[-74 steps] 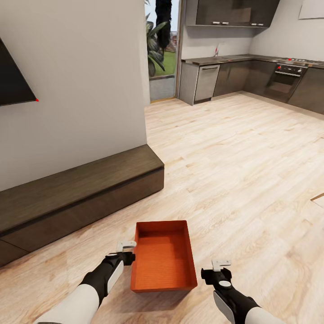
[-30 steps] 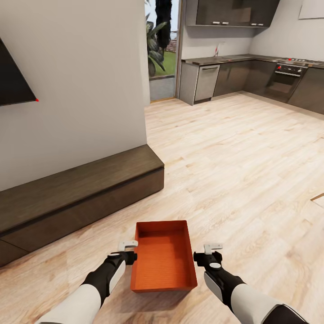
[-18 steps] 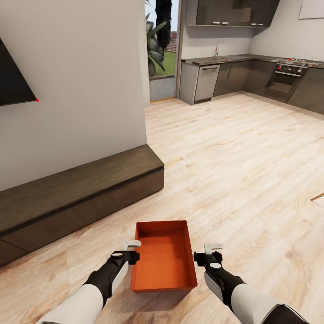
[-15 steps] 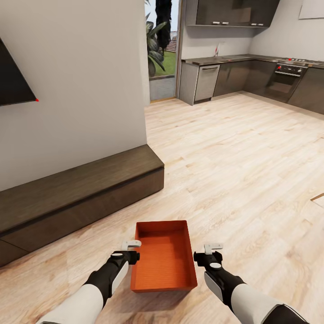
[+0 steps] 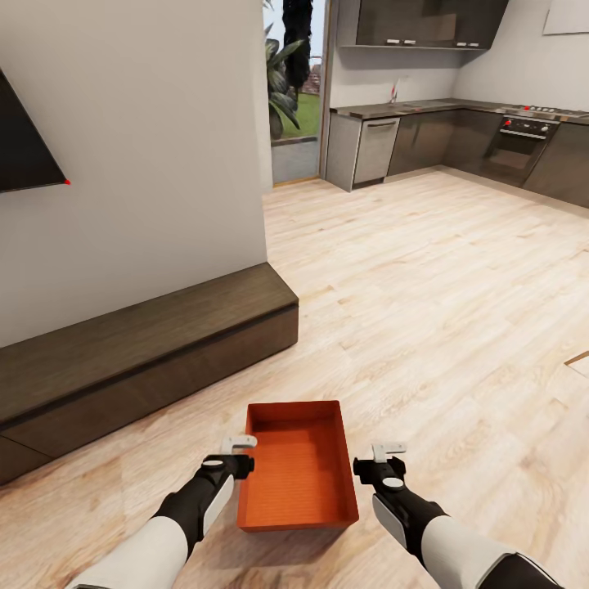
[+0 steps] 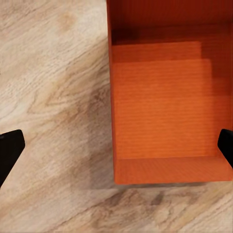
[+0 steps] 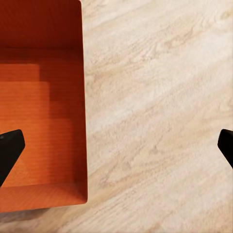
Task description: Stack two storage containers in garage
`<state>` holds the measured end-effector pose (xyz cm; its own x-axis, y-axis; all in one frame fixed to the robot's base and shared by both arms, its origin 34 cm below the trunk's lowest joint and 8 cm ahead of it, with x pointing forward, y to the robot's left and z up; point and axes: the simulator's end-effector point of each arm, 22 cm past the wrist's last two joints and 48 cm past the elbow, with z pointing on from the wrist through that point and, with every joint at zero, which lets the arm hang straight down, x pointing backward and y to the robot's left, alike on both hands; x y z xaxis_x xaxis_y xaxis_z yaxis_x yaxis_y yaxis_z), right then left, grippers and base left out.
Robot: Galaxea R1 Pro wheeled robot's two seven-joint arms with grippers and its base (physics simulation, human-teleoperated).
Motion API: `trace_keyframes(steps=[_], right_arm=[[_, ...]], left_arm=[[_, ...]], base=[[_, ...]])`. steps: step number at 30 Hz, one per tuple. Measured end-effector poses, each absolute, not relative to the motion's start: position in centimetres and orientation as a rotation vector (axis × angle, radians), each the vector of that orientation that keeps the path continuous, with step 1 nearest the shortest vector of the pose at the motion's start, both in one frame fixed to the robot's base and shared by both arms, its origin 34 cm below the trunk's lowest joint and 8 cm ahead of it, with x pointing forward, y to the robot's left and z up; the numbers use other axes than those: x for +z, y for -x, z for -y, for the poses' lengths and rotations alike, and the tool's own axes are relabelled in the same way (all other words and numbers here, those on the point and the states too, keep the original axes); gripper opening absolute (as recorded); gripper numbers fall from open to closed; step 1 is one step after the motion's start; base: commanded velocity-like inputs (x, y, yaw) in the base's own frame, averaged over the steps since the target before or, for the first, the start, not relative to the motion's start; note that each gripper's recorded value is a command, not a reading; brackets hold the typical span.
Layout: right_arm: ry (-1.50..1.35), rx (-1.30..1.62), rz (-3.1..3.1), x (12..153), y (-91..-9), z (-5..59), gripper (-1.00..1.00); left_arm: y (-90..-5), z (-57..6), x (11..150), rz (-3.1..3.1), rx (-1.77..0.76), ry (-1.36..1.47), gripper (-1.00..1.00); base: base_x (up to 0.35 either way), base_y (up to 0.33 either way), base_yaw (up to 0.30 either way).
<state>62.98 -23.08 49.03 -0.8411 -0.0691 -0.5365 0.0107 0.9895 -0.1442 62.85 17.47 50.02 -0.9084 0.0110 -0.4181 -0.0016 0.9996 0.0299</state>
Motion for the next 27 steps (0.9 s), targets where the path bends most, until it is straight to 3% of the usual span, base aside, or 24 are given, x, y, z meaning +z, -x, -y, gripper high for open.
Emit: trace_keyframes(steps=[27], right_arm=[[0.041,-0.191,-2.564,49.03,-62.99,23.17,1.0]], left_arm=[[-63.17,-17.58,50.14,-2.691,0.042,-0.002,1.0]], base=[[0.053,0.009,0.0]])
